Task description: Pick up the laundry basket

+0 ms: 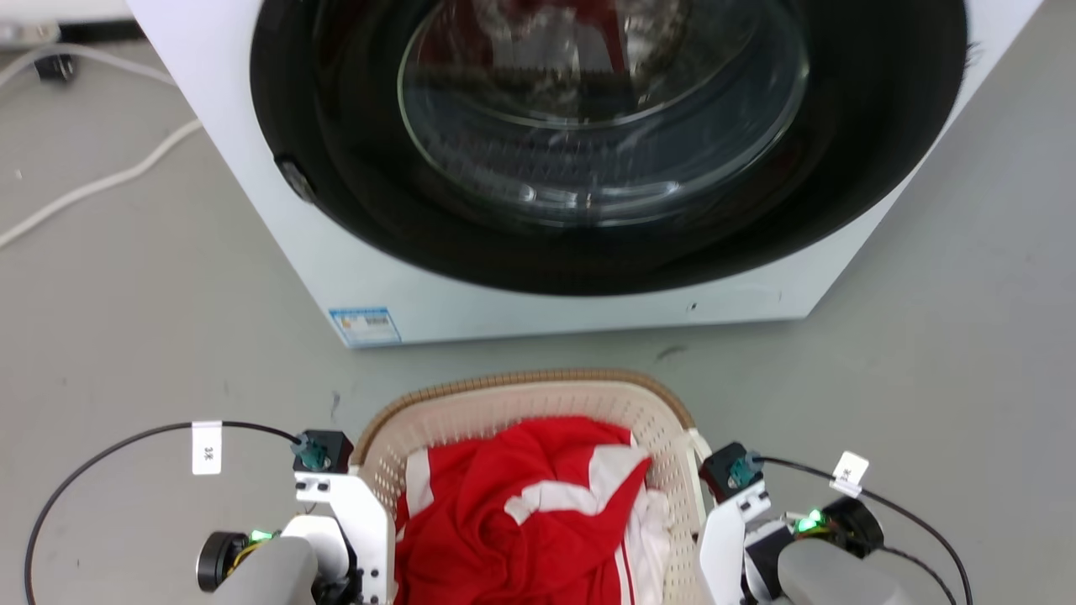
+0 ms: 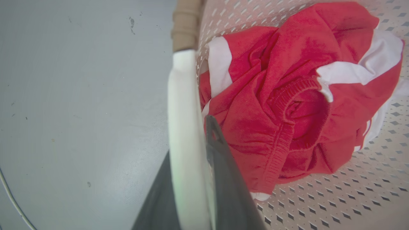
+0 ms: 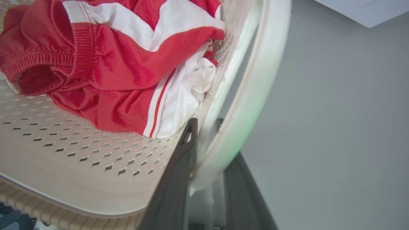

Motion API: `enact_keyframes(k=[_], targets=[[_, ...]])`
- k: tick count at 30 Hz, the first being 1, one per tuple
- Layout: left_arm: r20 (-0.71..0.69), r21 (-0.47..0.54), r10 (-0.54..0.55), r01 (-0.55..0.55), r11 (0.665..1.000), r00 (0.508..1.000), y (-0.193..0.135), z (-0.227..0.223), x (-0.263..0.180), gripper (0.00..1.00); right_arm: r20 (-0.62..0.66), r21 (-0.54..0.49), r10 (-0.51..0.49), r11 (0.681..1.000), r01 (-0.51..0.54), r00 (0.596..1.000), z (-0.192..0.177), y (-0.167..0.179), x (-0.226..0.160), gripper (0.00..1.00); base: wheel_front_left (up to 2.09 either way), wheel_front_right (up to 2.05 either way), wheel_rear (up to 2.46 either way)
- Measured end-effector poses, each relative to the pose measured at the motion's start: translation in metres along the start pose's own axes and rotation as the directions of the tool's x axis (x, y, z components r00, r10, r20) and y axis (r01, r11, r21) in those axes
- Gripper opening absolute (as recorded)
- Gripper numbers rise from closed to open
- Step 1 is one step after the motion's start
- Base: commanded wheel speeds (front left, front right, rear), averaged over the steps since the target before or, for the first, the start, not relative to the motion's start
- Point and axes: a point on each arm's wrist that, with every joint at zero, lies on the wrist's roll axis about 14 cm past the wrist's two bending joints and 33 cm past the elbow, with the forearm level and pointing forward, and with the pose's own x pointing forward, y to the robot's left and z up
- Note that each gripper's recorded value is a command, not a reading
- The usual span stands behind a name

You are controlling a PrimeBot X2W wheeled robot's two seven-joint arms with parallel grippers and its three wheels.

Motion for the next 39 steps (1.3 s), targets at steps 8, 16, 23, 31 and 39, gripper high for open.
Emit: enact_keyframes(k=[8,16,23,31,39], targets=[[-0.012,0.015,-0.023,0.023,1.000,1.000,-0.012,-0.005,-0.021,0.00,-0.009,0.004,-0.020,1.000,0.020,1.000,-0.009,0.003,-0.023,0.00,0.00,0.00,0.00],[-0.020,0.023,-0.039,0.040,0.999,0.999,-0.022,-0.009,-0.036,0.00,-0.017,0.004,-0.039,0.999,0.040,0.999,-0.014,0.002,-0.040,0.00,0.00,0.00,0.00],[-0.037,0.016,-0.047,0.047,0.999,0.998,-0.026,-0.012,-0.044,0.00,-0.023,-0.005,-0.052,0.999,0.052,0.998,-0.014,-0.001,-0.047,0.00,0.00,0.00,0.00],[-0.045,0.004,-0.043,0.043,0.999,0.998,-0.025,-0.016,-0.051,0.00,-0.015,-0.011,-0.059,0.998,0.059,0.998,-0.010,-0.002,-0.052,0.00,0.00,0.00,0.00],[-0.044,0.003,-0.041,0.042,0.999,0.998,-0.026,-0.018,-0.054,0.00,-0.014,-0.012,-0.063,0.998,0.063,0.998,-0.009,-0.001,-0.055,0.00,0.00,0.00,0.00]])
